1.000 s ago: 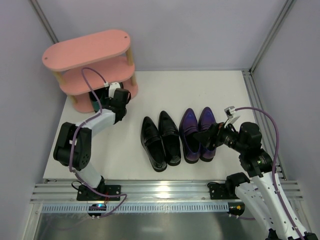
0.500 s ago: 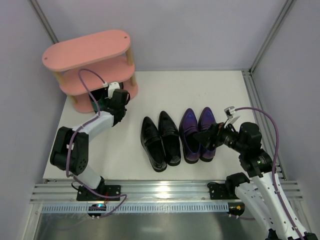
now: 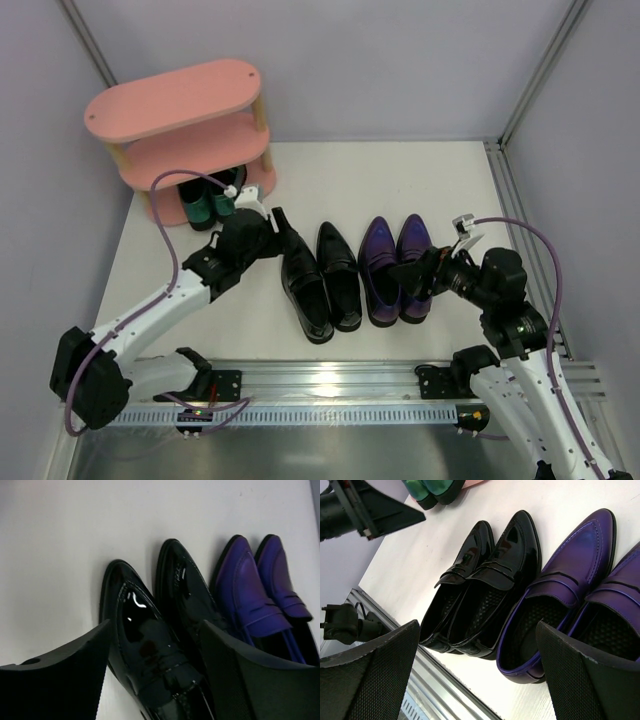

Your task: Place and organize the shoes onto the shoe shelf

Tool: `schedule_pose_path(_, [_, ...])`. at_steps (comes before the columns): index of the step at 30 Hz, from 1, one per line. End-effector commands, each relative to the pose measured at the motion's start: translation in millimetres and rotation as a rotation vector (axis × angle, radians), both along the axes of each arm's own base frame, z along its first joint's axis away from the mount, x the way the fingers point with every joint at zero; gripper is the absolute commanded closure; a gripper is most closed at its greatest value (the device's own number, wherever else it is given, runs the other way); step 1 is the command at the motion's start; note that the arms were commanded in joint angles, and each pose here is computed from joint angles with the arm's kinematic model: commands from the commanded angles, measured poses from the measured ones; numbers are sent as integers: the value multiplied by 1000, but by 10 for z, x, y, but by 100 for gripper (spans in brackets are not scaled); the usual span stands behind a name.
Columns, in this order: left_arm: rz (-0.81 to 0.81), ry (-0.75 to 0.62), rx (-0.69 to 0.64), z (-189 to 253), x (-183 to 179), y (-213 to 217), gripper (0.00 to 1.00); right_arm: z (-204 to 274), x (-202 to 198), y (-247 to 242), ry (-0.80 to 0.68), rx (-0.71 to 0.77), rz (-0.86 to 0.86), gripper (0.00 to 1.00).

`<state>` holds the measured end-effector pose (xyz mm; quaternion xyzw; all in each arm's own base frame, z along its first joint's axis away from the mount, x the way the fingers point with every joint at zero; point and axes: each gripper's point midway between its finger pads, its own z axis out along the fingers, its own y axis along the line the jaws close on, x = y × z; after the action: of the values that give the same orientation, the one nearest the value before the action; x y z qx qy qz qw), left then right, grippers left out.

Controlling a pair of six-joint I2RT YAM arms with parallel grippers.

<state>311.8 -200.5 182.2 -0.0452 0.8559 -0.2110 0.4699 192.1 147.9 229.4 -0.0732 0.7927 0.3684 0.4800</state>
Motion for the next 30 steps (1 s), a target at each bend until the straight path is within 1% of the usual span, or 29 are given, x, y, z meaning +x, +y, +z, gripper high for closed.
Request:
schedule_pose_path(1, [-62, 32, -107, 130, -253, -125, 27, 86, 28, -41, -30, -3, -30, 3])
schedule_pose_path(4, [-80, 11, -151, 286, -394, -96, 19, 98, 44, -79, -30, -10, -57, 3])
schedule_pose_path(5, [-81, 8, -184, 336, -430, -102, 1, 110, 39, -86, -31, -10, -62, 3])
schedule_pose_path(9, [-128, -5, -336, 538, -666, -154, 0, 140, 54, -160, -25, -28, -107, 3])
schedule_pose_path(10, [-177, 19, -368, 496, -761, -228, 0, 144, 52, -176, -25, -32, -115, 3])
schedule_pose_path(12, [-221, 55, -417, 497, -867, -317, 0, 150, 44, -225, -18, -38, -145, 3])
schedule_pose_path(13, [-303, 80, -436, 498, -998, -461, 0, 131, 48, -272, -7, -47, -175, 2])
schedule_pose_path(14, [-334, 92, -438, 495, -1064, -534, 0, 131, 57, -310, 0, -47, -203, 3])
schedule_pose_path(15, [-358, 99, -427, 481, -1118, -609, 0, 147, 59, -349, 0, -49, -228, 3])
schedule_pose_path(16, [-358, 106, -395, 418, -1142, -687, 0, 121, 102, -447, 9, -67, -290, 3])
schedule_pose_path(17, [-408, 115, -368, 448, -1306, -851, 0, 106, 91, -497, 29, -73, -322, 3])
schedule_pose_path(18, [-412, 126, -334, 413, -1370, -917, 0, 100, 92, -541, 38, -80, -348, 3])
schedule_pose_path(19, [-395, 156, -277, 279, -1366, -993, 0, 36, 104, -635, 65, -106, -400, 3])
schedule_pose_path(20, [-381, 166, -226, 251, -1427, -1045, 1, 56, 101, -664, 75, -106, -422, 3])
schedule_pose_path(21, [-365, 184, -201, 195, -1432, -1080, 0, 46, 107, -706, 84, -114, -446, 3])
schedule_pose_path(22, [-337, 209, -178, 108, -1433, -1114, 0, 8, 95, -732, 105, -126, -460, 3])
schedule_pose_path(23, [-277, 215, -123, 3, -1355, -1133, 0, 15, 108, -796, 105, -138, -496, 3])
schedule_pose_path(24, [-244, 246, -41, -164, -1407, -1074, 0, 6, 109, -808, 111, -143, -502, 3])
schedule_pose_path(25, [-192, 262, -9, -236, -1402, -1035, 0, -13, 98, -817, 119, -150, -504, 3])
schedule_pose_path(26, [-115, 229, 45, -282, -1304, -979, 0, 2, 92, -820, 115, -152, -503, 3])
schedule_pose_path(27, [-100, 236, 88, -346, -1368, -935, 0, 1, 89, -822, 113, -156, -501, 3])
schedule_pose_path(30, [16, 232, 148, -472, -1291, -805, 0, -2, 80, -822, 106, -159, -496, 3])
